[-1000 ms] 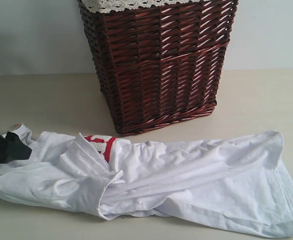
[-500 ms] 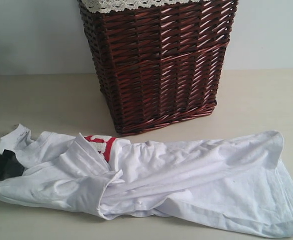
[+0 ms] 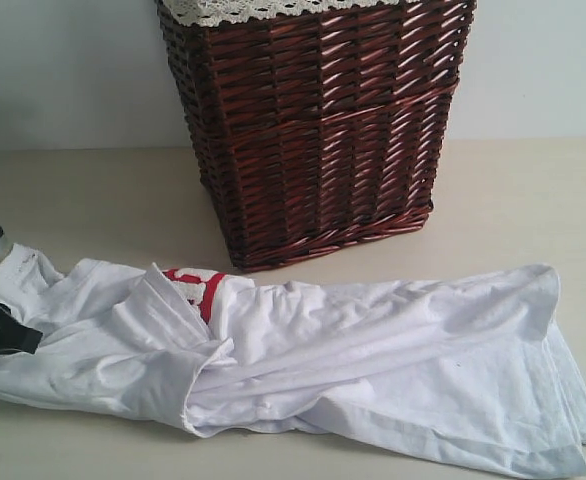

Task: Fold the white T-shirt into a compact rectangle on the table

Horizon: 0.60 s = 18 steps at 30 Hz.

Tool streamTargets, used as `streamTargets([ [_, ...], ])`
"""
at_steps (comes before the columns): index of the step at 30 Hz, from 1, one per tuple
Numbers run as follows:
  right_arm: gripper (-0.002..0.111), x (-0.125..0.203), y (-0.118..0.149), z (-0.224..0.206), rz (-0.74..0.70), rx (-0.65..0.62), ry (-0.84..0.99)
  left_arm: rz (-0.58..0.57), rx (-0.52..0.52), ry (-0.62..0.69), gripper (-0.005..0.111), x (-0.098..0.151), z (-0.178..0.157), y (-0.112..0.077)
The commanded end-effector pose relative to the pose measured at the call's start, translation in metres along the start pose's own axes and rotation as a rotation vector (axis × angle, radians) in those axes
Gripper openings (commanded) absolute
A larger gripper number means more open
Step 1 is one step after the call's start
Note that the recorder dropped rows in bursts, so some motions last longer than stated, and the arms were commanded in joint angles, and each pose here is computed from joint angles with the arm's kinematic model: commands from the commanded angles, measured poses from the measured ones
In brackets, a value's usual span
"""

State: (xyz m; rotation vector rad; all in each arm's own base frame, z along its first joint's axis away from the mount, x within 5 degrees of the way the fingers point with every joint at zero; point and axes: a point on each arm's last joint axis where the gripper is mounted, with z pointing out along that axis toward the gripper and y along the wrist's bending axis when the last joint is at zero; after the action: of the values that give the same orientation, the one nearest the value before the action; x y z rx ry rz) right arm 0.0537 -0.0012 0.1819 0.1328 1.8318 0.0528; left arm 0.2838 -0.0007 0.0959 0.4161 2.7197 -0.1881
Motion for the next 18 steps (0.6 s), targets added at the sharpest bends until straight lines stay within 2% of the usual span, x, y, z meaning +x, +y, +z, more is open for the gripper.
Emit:
streamTargets([
  [1, 0.051, -0.001, 0.0, 0.0, -0.002, 0.004, -0.02, 0.025, 0.033, 0.054, 0.0, 0.012, 0.006, -0.005],
  [6, 0.051, -0.001, 0.0, 0.0, 0.0, 0.003, -0.02, 0.055, 0.056, -0.084, 0.0, -0.006, -0.039, -0.016],
  [12, 0.051, -0.001, 0.0, 0.0, -0.002, 0.004, -0.02, 0.072, 0.046, -0.186, 0.0, 0.001, -0.077, -0.029],
  [18, 0.051, -0.001, 0.0, 0.0, -0.002, 0.004, -0.02, 0.067, 0.205, -0.136, 0.0, 0.006, -0.078, -0.043],
])
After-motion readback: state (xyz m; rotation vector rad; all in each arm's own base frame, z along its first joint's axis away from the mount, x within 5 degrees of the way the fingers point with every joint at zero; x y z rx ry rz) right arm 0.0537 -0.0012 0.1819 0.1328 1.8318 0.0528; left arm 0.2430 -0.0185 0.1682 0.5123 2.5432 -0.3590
